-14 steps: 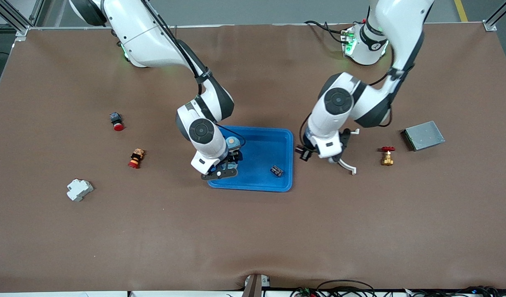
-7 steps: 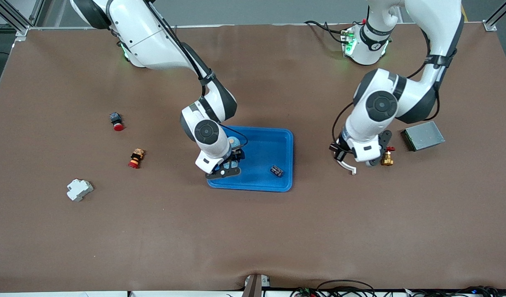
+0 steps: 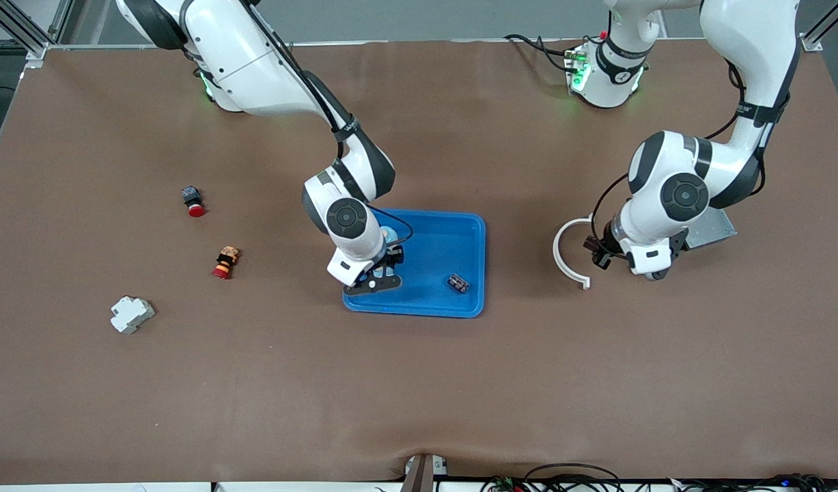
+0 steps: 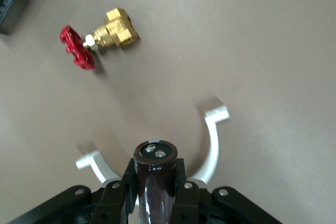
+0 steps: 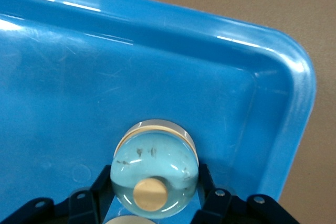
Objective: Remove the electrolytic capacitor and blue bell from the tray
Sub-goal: 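Carry the capacitor beside the white arc while the right gripper lifts the bell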
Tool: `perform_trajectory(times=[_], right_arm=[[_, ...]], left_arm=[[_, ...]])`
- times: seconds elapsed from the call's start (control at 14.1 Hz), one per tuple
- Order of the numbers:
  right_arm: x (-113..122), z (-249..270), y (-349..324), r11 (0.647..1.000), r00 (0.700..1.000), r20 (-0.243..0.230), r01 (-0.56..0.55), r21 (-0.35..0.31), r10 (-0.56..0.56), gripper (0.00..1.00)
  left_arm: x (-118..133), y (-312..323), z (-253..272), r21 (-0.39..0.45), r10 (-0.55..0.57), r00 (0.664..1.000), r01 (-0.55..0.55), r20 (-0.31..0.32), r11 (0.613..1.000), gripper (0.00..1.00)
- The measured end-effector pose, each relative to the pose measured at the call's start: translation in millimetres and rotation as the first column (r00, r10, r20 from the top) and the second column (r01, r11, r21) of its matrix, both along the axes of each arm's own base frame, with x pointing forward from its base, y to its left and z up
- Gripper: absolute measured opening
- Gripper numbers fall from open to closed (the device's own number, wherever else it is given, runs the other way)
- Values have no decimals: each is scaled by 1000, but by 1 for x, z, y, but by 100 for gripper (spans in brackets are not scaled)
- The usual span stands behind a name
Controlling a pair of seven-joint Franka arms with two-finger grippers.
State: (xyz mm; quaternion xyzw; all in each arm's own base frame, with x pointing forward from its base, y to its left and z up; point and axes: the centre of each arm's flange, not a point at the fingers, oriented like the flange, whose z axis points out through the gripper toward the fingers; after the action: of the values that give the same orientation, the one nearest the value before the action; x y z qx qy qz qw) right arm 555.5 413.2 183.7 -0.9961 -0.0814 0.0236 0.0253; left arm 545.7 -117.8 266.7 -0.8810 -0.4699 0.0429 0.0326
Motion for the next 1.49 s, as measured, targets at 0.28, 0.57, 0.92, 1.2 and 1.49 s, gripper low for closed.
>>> perform_trajectory(times=[0.28, 0.57, 0.92, 1.2, 1.49], right_arm=[[5, 8, 4, 1000, 1000, 14, 0, 11, 0, 67], [15, 38, 10, 1000, 1000, -3, -5, 3, 5, 67], [44, 130, -40, 983, 982, -59, -182, -7, 181, 67], [81, 173, -155, 925, 918, -112, -379, 33, 381, 67], [96, 174, -254, 843, 834, -128, -529, 97, 537, 67]], left_arm=[[-5, 24, -30, -16, 1, 1000, -1, -26, 1000, 30], [-3, 32, -58, -36, 20, 999, -22, -42, 999, 30], [11, 32, -56, -46, 27, 999, -28, -21, 999, 46], [28, 18, -34, -65, 58, 998, -56, 23, 996, 84], [46, -46, 9, -97, 137, 989, -131, 58, 987, 100]])
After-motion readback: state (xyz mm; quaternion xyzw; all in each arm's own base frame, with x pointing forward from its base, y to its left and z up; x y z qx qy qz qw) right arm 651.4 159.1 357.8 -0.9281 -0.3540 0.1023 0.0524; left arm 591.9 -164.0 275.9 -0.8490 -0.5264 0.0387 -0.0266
